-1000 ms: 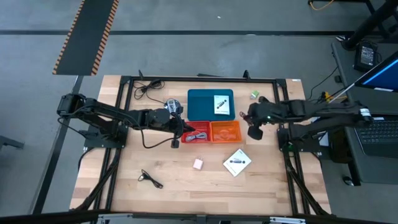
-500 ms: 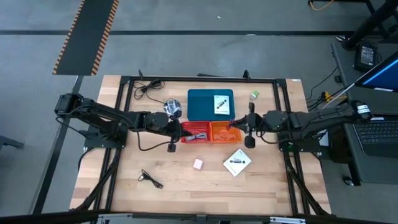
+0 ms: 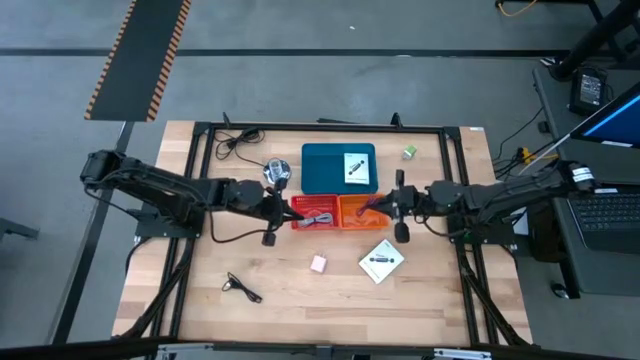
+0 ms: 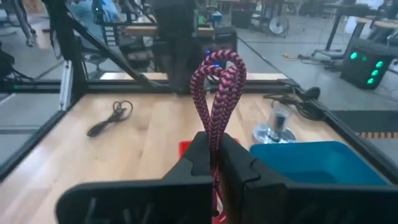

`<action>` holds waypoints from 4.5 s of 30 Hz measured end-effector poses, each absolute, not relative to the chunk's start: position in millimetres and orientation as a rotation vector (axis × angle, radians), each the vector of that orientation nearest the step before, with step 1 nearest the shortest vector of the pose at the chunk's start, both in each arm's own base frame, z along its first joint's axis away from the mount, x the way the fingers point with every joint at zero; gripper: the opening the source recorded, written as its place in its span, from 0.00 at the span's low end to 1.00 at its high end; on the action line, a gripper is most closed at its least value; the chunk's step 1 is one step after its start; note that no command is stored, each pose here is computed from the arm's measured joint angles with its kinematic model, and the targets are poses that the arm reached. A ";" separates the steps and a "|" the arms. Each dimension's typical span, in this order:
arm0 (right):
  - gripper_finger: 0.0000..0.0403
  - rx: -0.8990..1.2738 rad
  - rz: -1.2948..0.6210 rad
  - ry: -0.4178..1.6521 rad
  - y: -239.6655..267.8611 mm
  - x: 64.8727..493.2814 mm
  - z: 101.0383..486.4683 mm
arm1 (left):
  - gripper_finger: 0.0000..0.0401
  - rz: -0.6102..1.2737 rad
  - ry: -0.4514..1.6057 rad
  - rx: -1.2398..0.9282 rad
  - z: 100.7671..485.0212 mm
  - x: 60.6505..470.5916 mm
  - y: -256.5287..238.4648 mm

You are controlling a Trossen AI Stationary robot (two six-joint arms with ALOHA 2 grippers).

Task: Pick and place items into bin
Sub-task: Put the red charger cable into the red bin, then put the white charger adapter into the orange bin

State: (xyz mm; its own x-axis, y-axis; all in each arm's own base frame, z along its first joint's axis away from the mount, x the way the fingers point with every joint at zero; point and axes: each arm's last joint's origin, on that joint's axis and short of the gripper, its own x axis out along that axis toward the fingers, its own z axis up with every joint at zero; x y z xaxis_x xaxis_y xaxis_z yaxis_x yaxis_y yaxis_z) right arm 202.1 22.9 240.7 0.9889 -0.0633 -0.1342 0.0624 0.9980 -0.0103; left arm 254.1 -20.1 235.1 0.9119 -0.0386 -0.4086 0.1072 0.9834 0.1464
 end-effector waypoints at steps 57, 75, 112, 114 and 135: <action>0.00 0.038 -0.254 0.927 -13.2 404.7 226.6 | 0.00 -0.086 0.308 0.087 209.3 221.5 -18.5; 0.20 0.007 -0.243 0.988 -14.4 400.1 223.4 | 0.00 -0.084 0.308 0.080 209.3 221.5 -18.5; 0.00 -0.038 -0.172 0.915 64.4 352.9 253.4 | 0.00 -0.079 0.304 0.025 210.0 221.9 -19.5; 0.00 -0.019 -0.159 0.864 69.8 346.3 255.3 | 0.00 -0.089 0.301 0.026 210.3 221.7 -21.8; 0.00 -0.025 0.087 0.566 123.1 285.9 232.3 | 0.00 -0.231 0.326 0.039 201.5 222.8 -55.0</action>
State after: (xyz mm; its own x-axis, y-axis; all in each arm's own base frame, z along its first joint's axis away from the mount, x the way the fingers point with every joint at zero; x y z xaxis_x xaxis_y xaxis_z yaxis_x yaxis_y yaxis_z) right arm 285.9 123.1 232.3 0.8402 0.0755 -0.5369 -0.0891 0.9960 0.0007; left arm 222.8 -55.0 201.5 0.9213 -0.2185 -0.3218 0.2312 0.9729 0.0013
